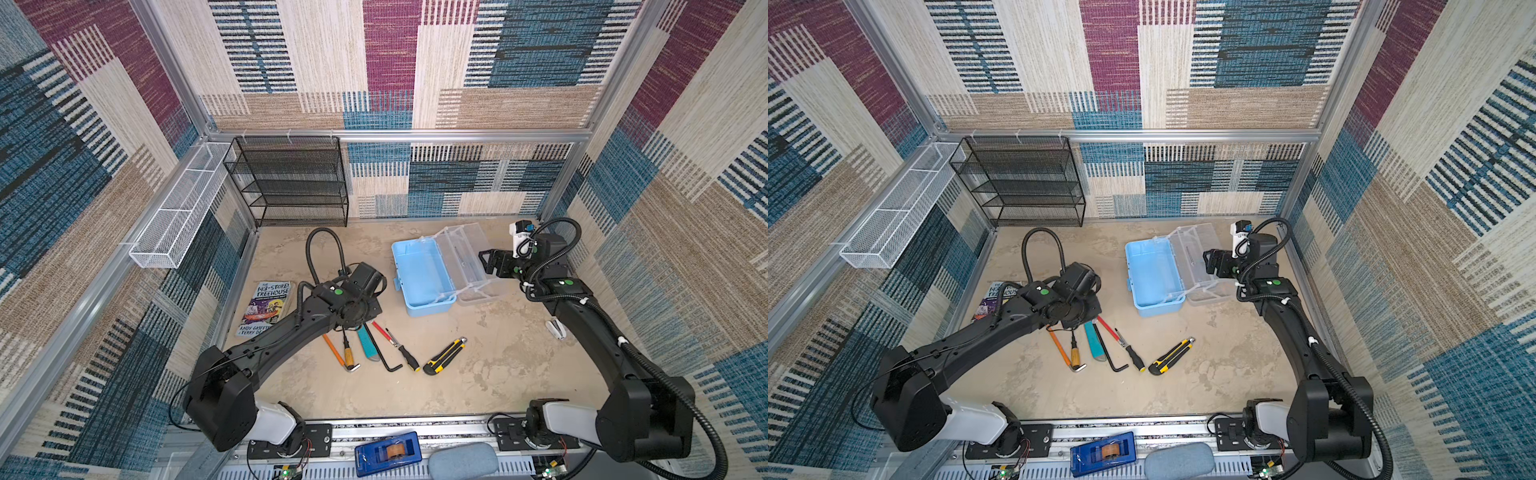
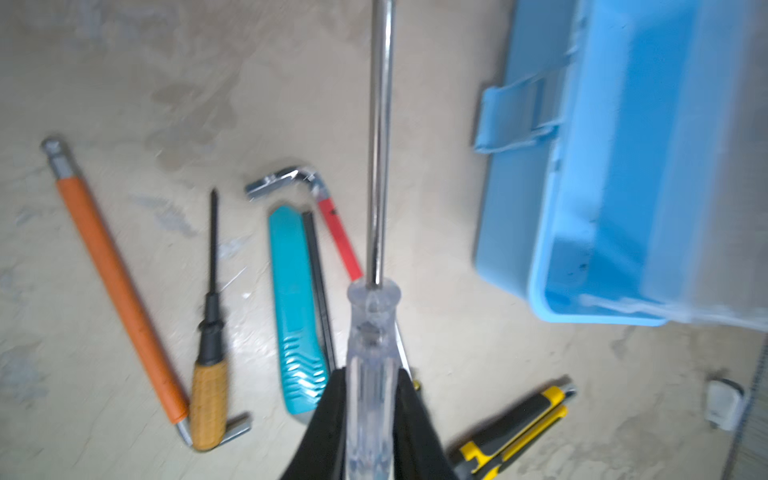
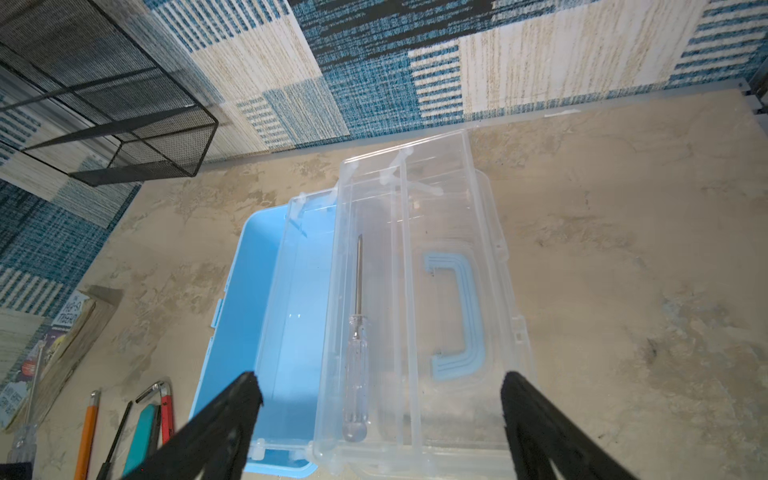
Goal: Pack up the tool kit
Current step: 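Carry the small clear screwdriver into the lid tray with left while right withdraws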
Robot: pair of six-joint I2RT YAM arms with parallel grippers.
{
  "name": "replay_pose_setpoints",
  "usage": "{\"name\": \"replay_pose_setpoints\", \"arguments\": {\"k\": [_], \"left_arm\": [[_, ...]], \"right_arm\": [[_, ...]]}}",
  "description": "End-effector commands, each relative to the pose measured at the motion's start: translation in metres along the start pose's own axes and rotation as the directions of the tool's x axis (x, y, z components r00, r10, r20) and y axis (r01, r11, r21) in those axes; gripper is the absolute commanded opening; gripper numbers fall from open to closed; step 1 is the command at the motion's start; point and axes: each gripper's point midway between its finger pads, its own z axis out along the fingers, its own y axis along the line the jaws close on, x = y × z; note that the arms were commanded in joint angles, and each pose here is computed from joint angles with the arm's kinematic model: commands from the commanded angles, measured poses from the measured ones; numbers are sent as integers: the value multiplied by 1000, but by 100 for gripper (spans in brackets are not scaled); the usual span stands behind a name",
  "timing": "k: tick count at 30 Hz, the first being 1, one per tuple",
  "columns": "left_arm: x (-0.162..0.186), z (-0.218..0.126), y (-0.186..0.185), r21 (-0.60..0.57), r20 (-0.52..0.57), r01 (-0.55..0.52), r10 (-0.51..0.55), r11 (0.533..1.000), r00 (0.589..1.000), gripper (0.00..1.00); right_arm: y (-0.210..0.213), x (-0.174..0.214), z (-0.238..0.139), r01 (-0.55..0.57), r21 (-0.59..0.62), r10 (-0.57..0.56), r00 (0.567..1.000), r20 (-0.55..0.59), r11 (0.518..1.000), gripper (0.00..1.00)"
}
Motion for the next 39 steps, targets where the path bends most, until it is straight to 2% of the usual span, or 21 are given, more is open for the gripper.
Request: {"name": "replay_pose_setpoints", "arguments": {"k": [1,7,11,17,22,31,35,39], "left_arm": [[-20,-2,-38,72,29,-102,101,992,995,9],[-41,8,-146,321,25,-163,164,933,986,9],[-36,16,-222,521,-19,-133,168,843,986,9],[-22,26,-298,658,-60,-108,195,745,979,9],[-17,43,-321,705,-94,-50,163,707,982,9],[-1,81,-316,671,-189,37,124,740,974,12],[3,88,-316,668,-208,51,120,743,971,16],[7,92,-312,651,-223,56,120,757,967,32]], "right_arm": [[-1,-10,-7,-46,-20,48,997,59,999,94],[-25,-4,-19,-142,18,140,986,88,990,96],[-38,2,-27,-184,46,179,979,100,982,98],[-46,15,-32,-216,63,210,974,80,974,100],[-47,18,-37,-223,65,218,972,86,973,100],[-49,21,-41,-221,73,215,973,83,973,100],[-50,23,-41,-228,74,222,972,79,971,100],[-50,24,-41,-229,73,223,972,77,971,100]]}}
